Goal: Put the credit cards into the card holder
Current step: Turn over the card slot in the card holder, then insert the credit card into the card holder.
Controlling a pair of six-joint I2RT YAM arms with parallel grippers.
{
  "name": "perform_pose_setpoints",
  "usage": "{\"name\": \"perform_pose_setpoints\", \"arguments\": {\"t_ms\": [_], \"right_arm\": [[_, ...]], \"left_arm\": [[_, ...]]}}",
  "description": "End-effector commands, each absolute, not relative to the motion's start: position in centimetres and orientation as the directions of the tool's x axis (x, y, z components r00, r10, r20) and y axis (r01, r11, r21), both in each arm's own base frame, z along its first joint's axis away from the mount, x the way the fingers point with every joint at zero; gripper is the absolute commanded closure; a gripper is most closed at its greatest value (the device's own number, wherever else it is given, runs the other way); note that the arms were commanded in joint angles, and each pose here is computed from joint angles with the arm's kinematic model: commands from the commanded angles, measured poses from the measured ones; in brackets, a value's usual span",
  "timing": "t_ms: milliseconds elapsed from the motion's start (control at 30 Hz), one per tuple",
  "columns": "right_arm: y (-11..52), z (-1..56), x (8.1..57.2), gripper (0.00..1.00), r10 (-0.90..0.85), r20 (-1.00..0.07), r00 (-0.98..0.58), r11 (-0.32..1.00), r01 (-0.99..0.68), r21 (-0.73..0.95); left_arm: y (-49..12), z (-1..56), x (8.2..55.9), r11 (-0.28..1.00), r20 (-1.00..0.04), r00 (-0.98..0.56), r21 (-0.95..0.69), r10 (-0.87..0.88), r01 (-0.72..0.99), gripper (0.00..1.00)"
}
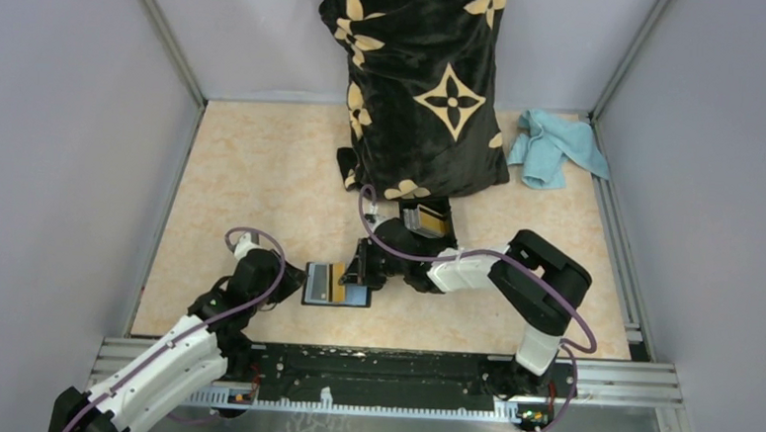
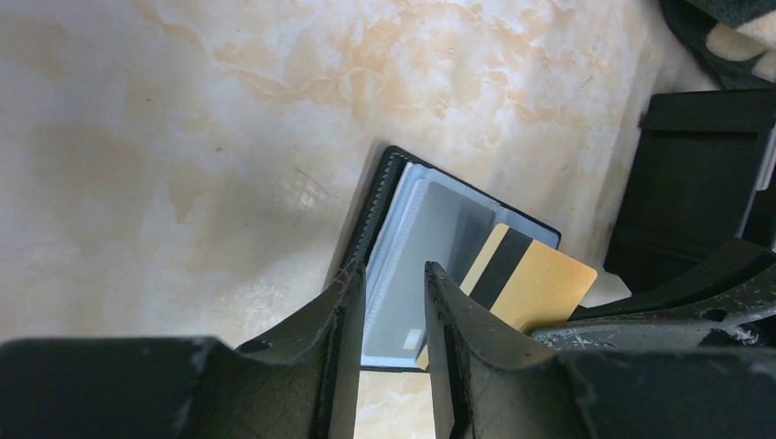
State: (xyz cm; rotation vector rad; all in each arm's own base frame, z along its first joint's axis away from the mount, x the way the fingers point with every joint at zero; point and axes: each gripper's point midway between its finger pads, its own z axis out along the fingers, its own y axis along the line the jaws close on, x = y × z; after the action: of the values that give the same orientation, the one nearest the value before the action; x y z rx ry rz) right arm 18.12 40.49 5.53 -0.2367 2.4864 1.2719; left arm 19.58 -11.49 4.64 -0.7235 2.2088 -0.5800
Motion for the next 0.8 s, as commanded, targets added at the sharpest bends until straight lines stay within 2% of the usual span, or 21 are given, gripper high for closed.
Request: {"name": "perform_pose_setpoints", "arguments": {"t_ms": [0, 233, 767], "right_arm": [[41.3, 10.1, 19.7, 1.00, 0.047, -0.460, -0.887, 0.529, -0.368, 0.765], [39.7, 11.1, 20.5, 1.00, 0.083, -0.472, -0.878, 0.535, -0.360, 0.764], [38.6, 8.7, 20.7, 1.00, 0.084, -0.434, -0.897, 0.559, -0.317, 0.766]], "left_arm": [[-13.4, 7.1, 20.6, 0.725, -0.509, -0.584, -0.654, -0.632, -0.215, 0.65], [-14.1, 6.2, 20.6, 0.744, -0.500, -0.620, -0.633, -0.605, -0.215, 0.70], [-14.5, 5.1, 20.4, 0.758, -0.494, -0.637, -0.610, -0.592, -0.232, 0.70]]}}
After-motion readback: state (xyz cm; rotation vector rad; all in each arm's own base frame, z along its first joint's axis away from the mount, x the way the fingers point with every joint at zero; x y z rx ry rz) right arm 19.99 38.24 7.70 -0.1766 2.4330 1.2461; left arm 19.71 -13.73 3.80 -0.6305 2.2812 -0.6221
